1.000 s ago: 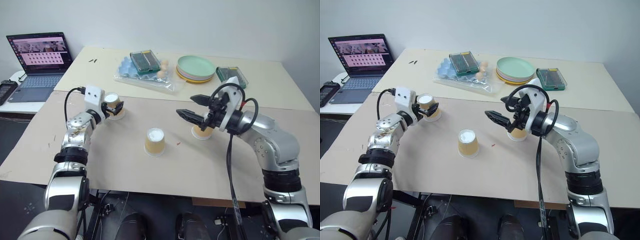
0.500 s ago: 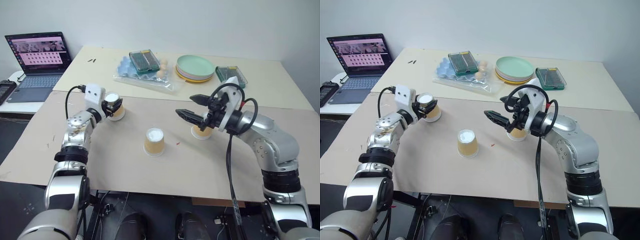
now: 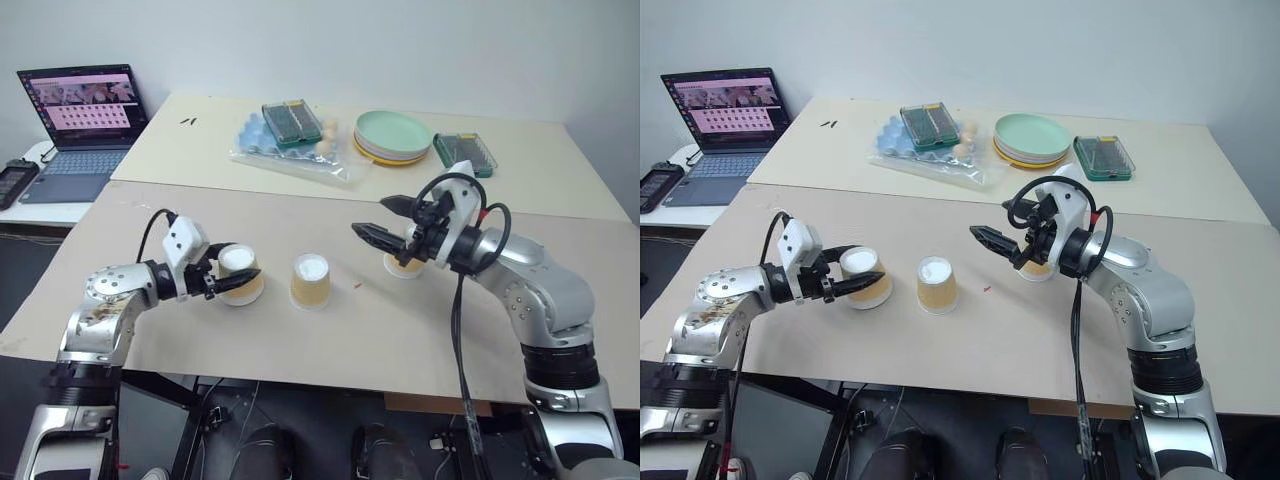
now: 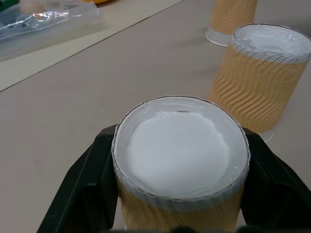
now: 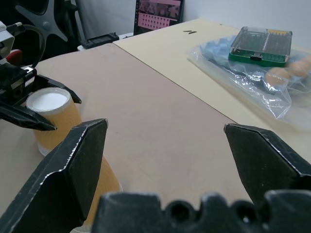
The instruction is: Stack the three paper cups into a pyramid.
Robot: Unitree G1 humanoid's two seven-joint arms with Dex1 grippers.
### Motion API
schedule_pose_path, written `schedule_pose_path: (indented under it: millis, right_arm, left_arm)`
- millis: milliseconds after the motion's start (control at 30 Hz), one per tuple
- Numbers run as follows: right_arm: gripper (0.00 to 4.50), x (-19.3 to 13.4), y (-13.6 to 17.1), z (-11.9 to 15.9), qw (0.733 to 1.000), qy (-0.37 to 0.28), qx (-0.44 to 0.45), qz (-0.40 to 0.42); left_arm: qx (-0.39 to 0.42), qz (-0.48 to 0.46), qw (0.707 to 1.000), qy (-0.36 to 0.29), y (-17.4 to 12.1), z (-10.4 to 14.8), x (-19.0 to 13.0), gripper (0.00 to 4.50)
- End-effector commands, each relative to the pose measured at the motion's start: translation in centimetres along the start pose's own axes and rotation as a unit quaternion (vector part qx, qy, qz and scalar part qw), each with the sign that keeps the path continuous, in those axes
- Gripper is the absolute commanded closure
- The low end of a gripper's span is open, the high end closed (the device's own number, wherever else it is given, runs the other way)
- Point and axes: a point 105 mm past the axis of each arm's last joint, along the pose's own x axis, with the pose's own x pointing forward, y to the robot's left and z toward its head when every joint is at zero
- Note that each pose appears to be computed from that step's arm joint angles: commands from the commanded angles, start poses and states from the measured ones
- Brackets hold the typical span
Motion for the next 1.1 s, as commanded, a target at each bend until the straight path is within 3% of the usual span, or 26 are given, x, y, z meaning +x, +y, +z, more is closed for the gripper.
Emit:
schedule_pose_path:
  millis: [33,233,533,567,733,900,1033,1100]
  right_arm:
    - [0.0,-0.8,0.2,1.6,1.0,-0.024,-0.016,-0.005]
    - [0.0,-1.4,-0.2,1.7,0.999,-0.018,-0.021,-0.019]
    - [0.0,-1.7,-0.4,1.6,0.999,-0.015,-0.019,-0.03]
    - [0.0,-1.7,-0.4,1.6,0.999,-0.016,-0.019,-0.031]
    - [0.0,-1.7,-0.7,1.7,0.999,-0.018,-0.019,-0.034]
    - [0.0,-3.3,-2.1,2.0,0.998,-0.018,-0.02,-0.053]
    - [0.0,-7.1,-4.5,1.9,0.995,0.003,-0.027,-0.099]
    - [0.0,-10.5,-6.0,1.5,0.99,0.031,-0.027,-0.136]
  left_arm:
    - [0.02,-0.043,0.998,-0.029,-1.5,1.3,3.2,1.89]
    - [0.01,-0.095,0.995,-0.036,-3.4,1.2,5.3,1.89]
    - [0.019,-0.106,0.994,-0.036,-3.2,2.2,4.3,1.89]
    - [0.018,-0.106,0.993,-0.038,-3.2,2.4,4.1,1.39]
    - [0.037,-0.114,0.992,-0.038,-3.7,3.3,3.3,0.07]
    - [0.049,-0.12,0.991,-0.042,-3.8,5.6,1.3,0.07]
    - [0.039,-0.129,0.99,-0.049,-4.1,8.2,-1.2,0.07]
    - [0.027,-0.13,0.99,-0.049,-4.4,9.4,-2.8,0.07]
